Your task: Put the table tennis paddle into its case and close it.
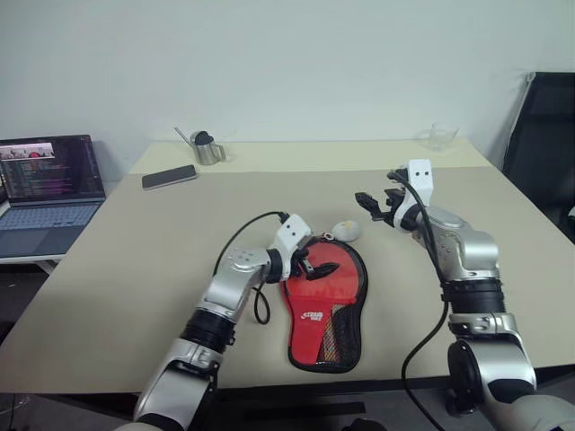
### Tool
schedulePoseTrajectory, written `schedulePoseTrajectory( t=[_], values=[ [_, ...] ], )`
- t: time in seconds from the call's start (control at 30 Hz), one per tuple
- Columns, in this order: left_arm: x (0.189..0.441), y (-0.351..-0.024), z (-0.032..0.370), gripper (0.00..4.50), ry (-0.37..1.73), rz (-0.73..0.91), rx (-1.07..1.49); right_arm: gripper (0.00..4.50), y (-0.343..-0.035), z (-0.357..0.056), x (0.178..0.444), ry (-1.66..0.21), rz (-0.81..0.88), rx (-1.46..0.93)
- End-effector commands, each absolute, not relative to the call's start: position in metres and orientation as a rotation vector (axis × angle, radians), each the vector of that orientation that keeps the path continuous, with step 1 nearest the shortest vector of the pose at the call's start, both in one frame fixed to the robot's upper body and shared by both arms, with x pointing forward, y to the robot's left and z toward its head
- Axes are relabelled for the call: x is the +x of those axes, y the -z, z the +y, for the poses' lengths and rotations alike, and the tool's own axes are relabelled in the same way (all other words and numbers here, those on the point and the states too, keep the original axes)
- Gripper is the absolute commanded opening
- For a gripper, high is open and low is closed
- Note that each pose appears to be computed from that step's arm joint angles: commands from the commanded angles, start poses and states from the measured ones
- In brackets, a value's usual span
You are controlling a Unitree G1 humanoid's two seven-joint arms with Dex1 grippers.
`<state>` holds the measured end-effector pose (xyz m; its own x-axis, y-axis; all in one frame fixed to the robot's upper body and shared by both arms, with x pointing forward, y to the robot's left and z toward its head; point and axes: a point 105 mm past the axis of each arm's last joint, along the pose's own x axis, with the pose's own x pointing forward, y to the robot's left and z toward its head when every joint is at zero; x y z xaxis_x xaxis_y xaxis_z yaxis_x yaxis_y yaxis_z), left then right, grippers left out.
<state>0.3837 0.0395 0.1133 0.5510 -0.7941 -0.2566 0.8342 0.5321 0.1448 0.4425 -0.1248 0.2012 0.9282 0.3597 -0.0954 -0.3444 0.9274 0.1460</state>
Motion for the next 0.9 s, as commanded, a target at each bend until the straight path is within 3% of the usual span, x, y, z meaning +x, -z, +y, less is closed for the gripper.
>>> schedulePoseTrajectory(
  t=[0.03,0.23,0.47,0.83,0.9],
  values=[
    [0.39,-0.119,0.031,4.41,0.933,0.137,0.309,4.5,-0.214,-0.123,0.454,-0.321,0.068,0.149],
    [0.383,-0.094,0.022,4.41,0.898,0.218,0.227,4.5,-0.176,-0.104,0.473,-0.25,0.149,0.122],
    [0.375,-0.096,0.025,4.41,0.887,0.223,0.213,4.5,-0.143,-0.094,0.476,-0.177,0.269,0.134],
    [0.372,-0.079,0.033,4.41,0.844,0.294,0.186,4.5,-0.129,-0.069,0.47,-0.266,0.326,0.145],
    [0.373,-0.079,0.033,4.5,0.836,0.292,0.185,4.12,-0.129,-0.069,0.47,-0.263,0.323,0.144]
  ],
)
